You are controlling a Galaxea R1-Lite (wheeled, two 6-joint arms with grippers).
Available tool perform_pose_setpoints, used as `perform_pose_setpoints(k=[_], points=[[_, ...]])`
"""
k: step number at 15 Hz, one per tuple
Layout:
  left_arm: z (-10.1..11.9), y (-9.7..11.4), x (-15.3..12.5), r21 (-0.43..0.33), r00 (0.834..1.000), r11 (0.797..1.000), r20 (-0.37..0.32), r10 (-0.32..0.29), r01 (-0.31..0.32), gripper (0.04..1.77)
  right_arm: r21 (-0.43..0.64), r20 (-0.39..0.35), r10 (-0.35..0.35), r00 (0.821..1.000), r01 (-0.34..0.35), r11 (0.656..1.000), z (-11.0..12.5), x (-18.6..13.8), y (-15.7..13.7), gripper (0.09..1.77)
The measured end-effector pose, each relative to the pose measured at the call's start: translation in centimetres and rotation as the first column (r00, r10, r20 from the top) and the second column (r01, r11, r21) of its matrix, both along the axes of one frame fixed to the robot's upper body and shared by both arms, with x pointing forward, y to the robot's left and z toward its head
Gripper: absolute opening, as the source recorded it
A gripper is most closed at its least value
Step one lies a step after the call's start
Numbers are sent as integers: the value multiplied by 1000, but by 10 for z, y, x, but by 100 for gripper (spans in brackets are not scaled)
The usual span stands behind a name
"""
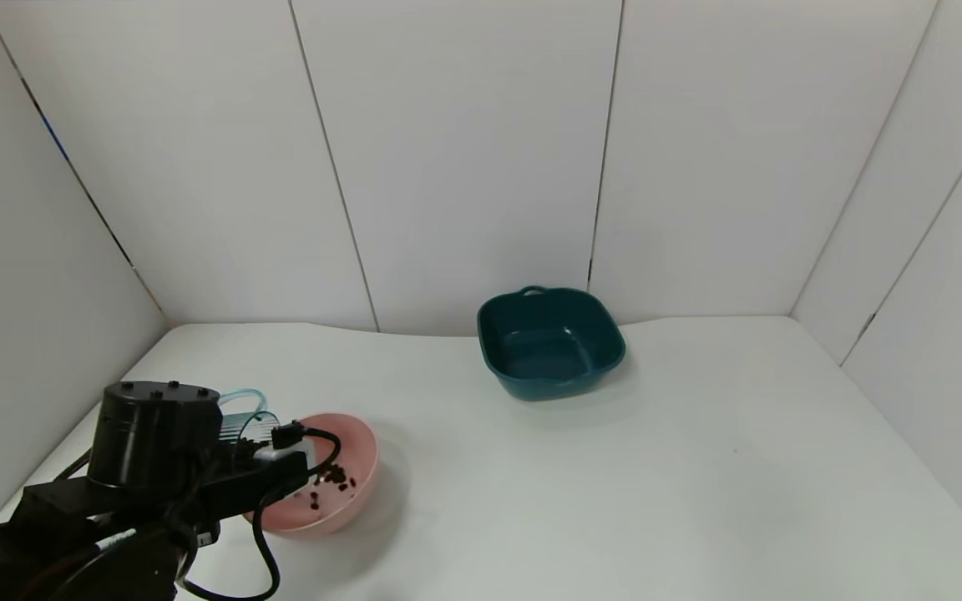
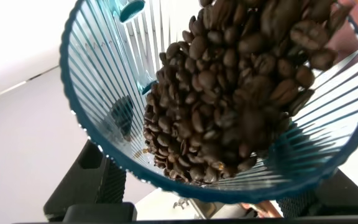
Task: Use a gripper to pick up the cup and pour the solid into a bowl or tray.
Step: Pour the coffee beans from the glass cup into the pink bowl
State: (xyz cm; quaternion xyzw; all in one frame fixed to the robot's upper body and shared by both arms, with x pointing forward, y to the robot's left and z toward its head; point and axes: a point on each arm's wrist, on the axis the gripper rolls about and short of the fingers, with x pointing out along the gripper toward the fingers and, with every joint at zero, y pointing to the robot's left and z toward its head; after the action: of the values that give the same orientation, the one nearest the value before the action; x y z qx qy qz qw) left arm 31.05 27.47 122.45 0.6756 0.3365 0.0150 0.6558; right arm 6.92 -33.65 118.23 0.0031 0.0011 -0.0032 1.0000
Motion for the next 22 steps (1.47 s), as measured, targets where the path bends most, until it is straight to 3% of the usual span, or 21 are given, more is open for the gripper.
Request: perform_pose_setpoints(k=[12, 22], points=[[4, -11, 8, 106, 1000, 994, -2, 9, -9, 128, 0, 0, 0, 1000, 0, 1000, 0, 0, 0, 171], [3, -12, 9, 137, 1000, 991, -21, 8, -5, 128, 0, 0, 0, 1000, 0, 1000, 0, 0, 0, 171]])
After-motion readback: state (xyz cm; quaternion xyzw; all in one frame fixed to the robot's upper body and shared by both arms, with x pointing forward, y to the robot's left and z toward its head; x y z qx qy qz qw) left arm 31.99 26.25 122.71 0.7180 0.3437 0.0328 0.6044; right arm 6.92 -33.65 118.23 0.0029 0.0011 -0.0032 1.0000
